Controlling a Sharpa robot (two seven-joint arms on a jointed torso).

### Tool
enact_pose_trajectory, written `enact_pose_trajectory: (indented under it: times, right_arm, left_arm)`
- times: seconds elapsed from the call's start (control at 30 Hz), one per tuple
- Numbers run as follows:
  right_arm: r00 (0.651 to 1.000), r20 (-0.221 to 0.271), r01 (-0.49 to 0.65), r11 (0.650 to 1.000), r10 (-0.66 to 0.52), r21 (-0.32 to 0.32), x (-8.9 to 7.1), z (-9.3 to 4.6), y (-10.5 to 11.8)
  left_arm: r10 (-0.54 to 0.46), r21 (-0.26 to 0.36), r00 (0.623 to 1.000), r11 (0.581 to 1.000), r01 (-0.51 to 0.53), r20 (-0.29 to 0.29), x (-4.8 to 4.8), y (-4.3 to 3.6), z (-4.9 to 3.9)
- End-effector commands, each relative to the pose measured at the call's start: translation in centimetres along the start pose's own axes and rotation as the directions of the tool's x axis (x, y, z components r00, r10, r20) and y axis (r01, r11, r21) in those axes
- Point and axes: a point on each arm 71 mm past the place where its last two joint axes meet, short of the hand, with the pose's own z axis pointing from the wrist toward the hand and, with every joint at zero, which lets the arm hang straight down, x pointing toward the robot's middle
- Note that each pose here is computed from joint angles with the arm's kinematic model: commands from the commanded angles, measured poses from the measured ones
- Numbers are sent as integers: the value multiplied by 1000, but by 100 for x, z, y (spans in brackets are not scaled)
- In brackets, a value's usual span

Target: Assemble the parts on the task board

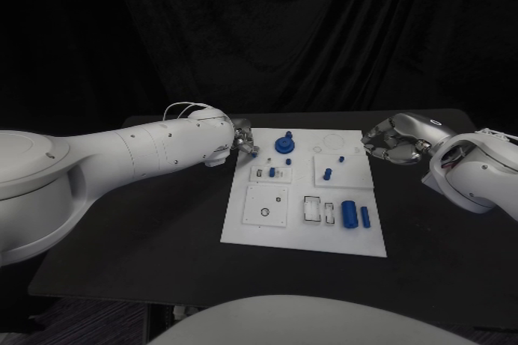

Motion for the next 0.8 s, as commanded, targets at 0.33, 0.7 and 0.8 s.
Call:
enact_pose_trajectory:
  times: [0.33,0.7,0.8]
  right_arm:
    - [1000,-4,2,1000,-2,21,8,-8,-27]
    - [1000,-1,1,1000,-1,29,1,-24,-48]
    - [1000,-2,1,1000,-1,31,1,-25,-50]
  left_arm:
    - [-9,41,1000,999,9,15,31,7,-32]
    - [-38,37,996,999,35,79,14,59,-106]
    - [-62,30,994,998,60,89,27,63,-140]
